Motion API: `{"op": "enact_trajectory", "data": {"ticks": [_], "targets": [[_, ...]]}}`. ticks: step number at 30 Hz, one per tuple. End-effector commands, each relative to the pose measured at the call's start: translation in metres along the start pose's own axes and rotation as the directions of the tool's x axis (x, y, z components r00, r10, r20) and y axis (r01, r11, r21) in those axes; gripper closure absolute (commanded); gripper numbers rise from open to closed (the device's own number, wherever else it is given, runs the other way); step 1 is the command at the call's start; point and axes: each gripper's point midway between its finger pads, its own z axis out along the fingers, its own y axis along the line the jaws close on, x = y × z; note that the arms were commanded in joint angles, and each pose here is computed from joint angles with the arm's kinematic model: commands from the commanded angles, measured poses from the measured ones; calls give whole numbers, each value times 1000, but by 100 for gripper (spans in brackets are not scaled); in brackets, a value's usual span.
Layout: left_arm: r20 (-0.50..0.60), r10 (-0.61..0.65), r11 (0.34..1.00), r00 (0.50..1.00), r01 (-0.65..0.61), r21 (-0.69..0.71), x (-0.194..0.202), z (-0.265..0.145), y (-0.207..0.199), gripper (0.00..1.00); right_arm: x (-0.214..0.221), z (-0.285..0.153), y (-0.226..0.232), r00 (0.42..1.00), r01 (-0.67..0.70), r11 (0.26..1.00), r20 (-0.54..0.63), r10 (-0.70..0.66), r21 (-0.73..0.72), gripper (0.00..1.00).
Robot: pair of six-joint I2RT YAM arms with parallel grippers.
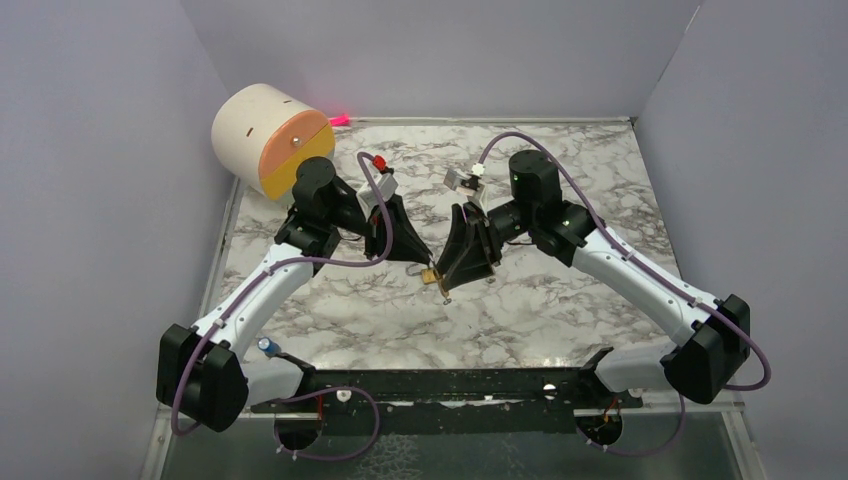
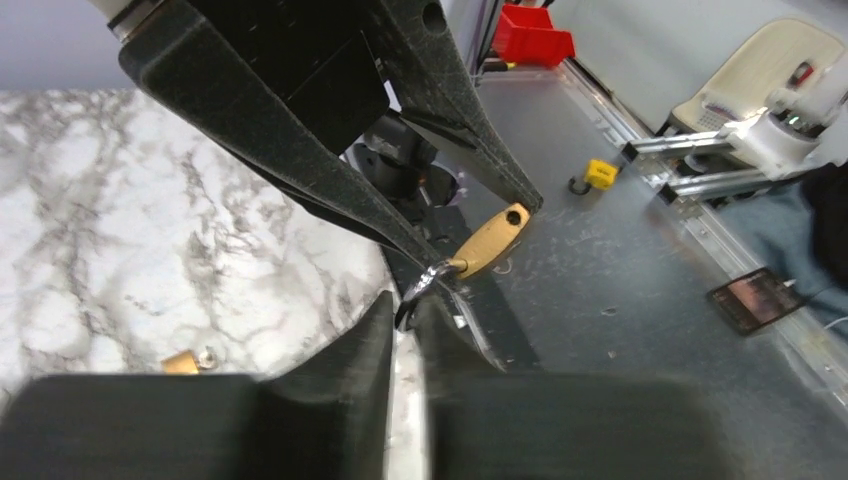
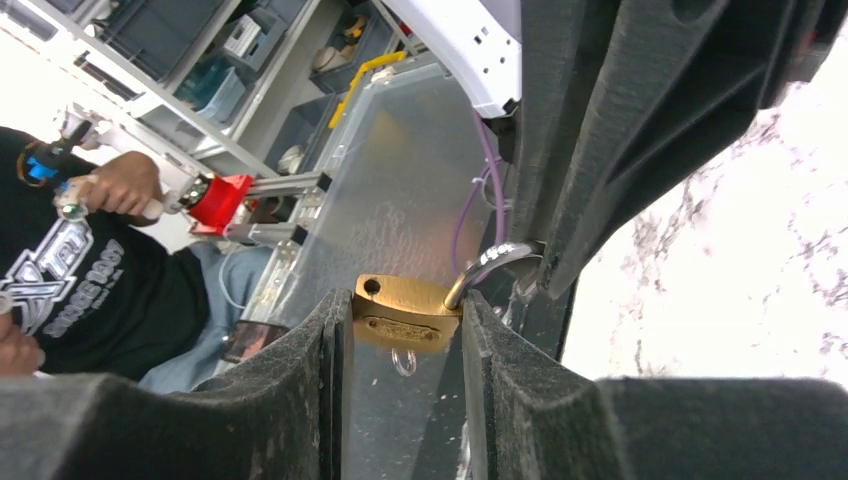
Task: Lock with the key
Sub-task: Pick up the lock from the center of the board.
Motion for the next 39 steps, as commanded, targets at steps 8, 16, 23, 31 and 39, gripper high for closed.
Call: {"op": "enact_trajectory", "data": {"ticks": [8, 16, 23, 31, 39], "targets": [[-19, 52, 995, 998, -51, 81, 2, 0, -19, 100, -6, -2, 1, 999, 44, 999, 7, -44, 30, 99], [-2, 41, 999, 999, -41, 15, -8, 0, -13, 100, -13, -17, -62, 999, 16, 920, 26, -29, 391, 98], [65, 31, 980, 997, -18, -200, -27, -6, 25, 100, -33, -80, -144, 993, -93, 540, 119, -13, 837, 97], [122, -22, 949, 992, 59, -308, -34, -6, 46, 100, -51, -114, -168, 985, -106, 335, 145, -93, 936, 96], [147, 9, 888, 989, 59, -455, -27, -15, 75, 100, -58, -113, -166, 977, -83, 349, 145, -157, 934, 89]]}}
